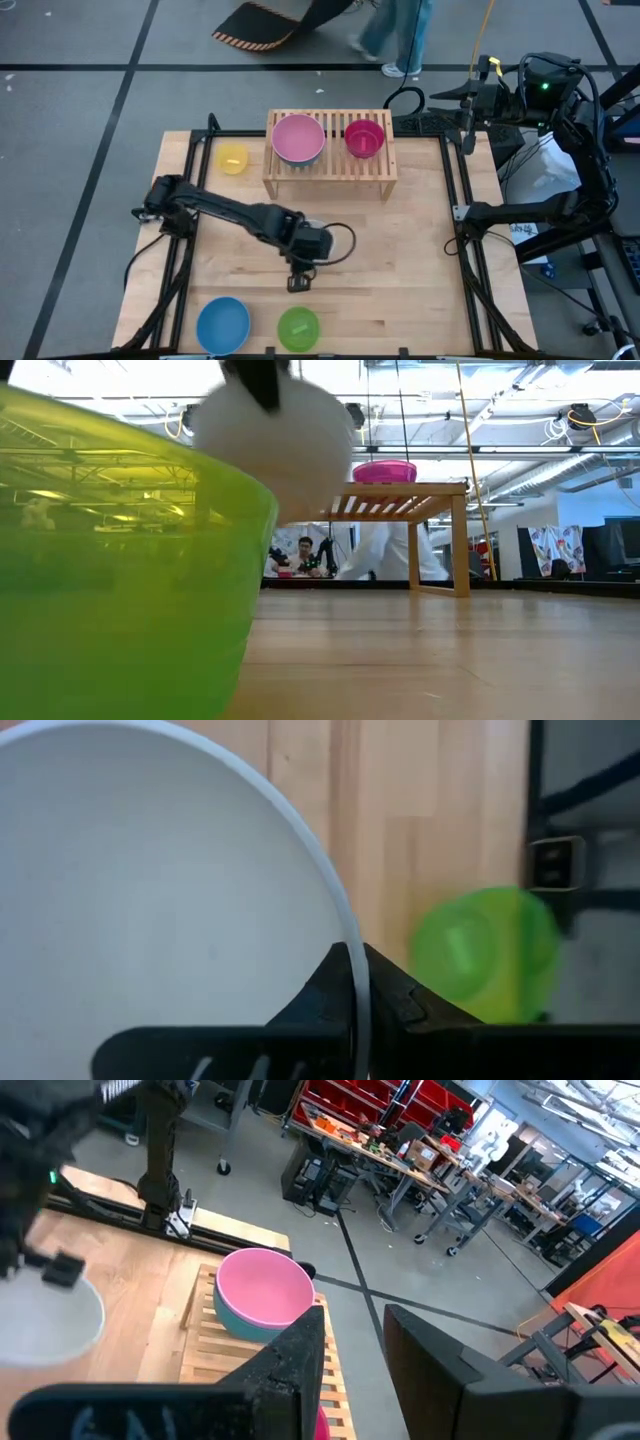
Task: Place and stack bowls onto a shelf
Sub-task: Stack the white bowl on top of the pink bowl on the shelf
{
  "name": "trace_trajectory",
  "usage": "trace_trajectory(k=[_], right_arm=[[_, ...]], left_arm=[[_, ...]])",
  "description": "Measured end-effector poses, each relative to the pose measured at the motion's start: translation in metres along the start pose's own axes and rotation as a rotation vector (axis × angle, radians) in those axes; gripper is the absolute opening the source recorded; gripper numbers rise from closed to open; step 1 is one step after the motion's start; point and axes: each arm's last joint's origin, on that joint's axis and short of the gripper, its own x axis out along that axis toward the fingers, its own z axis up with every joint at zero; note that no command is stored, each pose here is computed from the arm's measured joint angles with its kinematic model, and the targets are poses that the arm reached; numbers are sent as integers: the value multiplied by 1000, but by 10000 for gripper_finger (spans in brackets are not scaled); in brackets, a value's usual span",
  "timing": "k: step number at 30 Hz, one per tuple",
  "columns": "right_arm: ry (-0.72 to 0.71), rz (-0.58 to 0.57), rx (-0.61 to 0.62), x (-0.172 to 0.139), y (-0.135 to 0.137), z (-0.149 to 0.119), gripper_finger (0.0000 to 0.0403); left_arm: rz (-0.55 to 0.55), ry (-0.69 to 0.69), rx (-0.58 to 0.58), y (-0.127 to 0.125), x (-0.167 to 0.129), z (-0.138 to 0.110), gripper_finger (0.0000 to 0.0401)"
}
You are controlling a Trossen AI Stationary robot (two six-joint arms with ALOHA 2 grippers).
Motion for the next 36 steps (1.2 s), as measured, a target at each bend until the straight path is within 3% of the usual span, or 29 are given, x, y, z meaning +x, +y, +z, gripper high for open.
trace_trajectory(k=[9, 17, 25, 36], right_arm=[[-9, -5, -3, -5, 1, 1, 102], [-18, -12, -6, -10, 2, 1, 102], [-19, -12, 14, -10, 3, 2, 102], [-18, -10, 110, -9, 2, 1, 102]], left_arm=[[74, -94, -191, -36, -72, -44, 4], [275, -152, -290, -23, -122, -78, 4], [457, 5, -245, 17, -140, -90, 4], [512, -98, -53, 57, -194, -78, 4]])
